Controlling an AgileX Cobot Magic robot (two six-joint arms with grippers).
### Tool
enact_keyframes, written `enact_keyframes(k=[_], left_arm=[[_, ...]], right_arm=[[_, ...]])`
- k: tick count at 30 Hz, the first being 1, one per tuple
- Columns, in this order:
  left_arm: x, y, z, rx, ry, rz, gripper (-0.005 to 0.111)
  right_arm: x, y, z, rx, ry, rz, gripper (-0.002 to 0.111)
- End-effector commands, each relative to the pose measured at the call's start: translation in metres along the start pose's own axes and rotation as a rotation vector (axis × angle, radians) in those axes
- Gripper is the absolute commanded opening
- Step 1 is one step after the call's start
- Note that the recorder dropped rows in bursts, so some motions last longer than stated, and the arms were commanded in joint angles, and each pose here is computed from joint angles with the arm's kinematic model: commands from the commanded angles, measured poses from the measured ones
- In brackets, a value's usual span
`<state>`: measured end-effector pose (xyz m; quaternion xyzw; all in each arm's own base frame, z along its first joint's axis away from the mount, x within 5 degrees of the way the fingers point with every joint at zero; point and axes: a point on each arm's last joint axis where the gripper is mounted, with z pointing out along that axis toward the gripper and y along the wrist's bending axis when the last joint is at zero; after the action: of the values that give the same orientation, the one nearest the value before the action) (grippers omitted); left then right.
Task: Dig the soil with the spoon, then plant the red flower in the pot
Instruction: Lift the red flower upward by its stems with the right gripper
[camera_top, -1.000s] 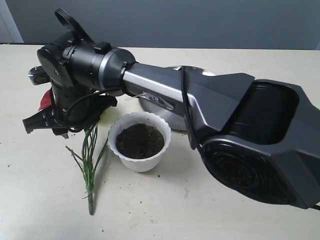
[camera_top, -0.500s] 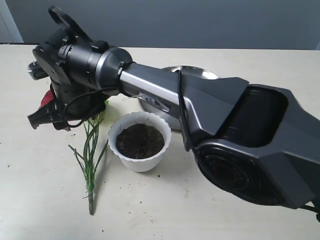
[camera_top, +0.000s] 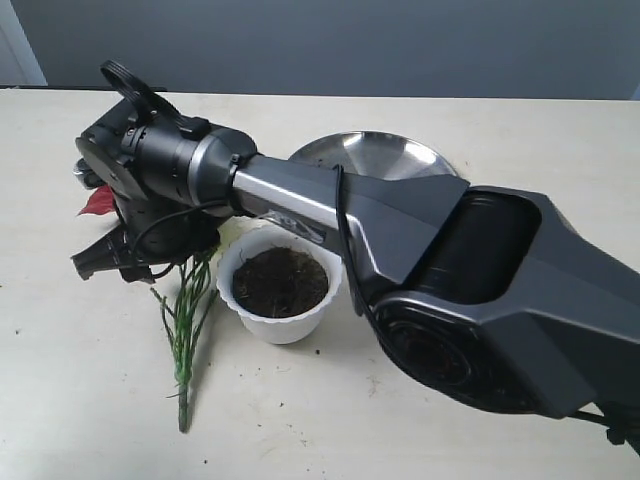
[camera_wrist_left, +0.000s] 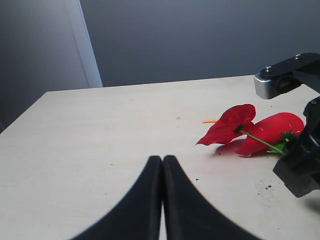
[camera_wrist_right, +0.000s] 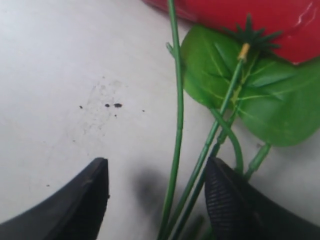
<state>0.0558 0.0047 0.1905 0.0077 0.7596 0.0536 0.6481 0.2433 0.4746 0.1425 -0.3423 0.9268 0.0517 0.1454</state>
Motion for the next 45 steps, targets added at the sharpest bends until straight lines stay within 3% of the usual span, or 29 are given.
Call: enact_keyframes(k=[1,8,20,22,27,28,34,45], left_arm=[[-0.002,0.000,-0.001,0.008,-0.011,-0.010,0.000],[-0.002,0.000,-0.001,0.008,-0.011,-0.010,0.000],[-0.002,0.000,-0.001,0.008,-0.011,-0.010,0.000],[-0.002,0.000,-0.001,0.008,-0.011,-0.010,0.000],[-0.002,0.000,-0.001,0.008,-0.011,-0.010,0.000],[-0.002,0.000,-0.001,0.008,-0.011,-0.010,0.000],[-0.002,0.000,-0.001,0.008,-0.011,-0.010,0.000],[-0.002,0.000,-0.001,0.008,-0.011,-0.010,0.000]], right_arm=[[-0.003,-0.002,-0.003,0.014,-0.022,0.007,0.055],[-0.007,-0.009,-0.006,0.081,-0.043,0.018,0.055],[0.004,-0.011,0.029,-0.041,0.095,0.099,0.054],[0.005,-0.009,0.032,-0.055,0.101,0.090,0.046],[0.004,-0.008,0.035,-0.071,0.090,0.086,0.004],[0.004,-0.008,0.034,-0.072,0.088,0.081,0.000],[-0.003,-0.007,0.018,-0.093,0.038,0.078,0.000],[-0.035,-0.006,-0.065,-0.188,-0.251,0.036,0.000]])
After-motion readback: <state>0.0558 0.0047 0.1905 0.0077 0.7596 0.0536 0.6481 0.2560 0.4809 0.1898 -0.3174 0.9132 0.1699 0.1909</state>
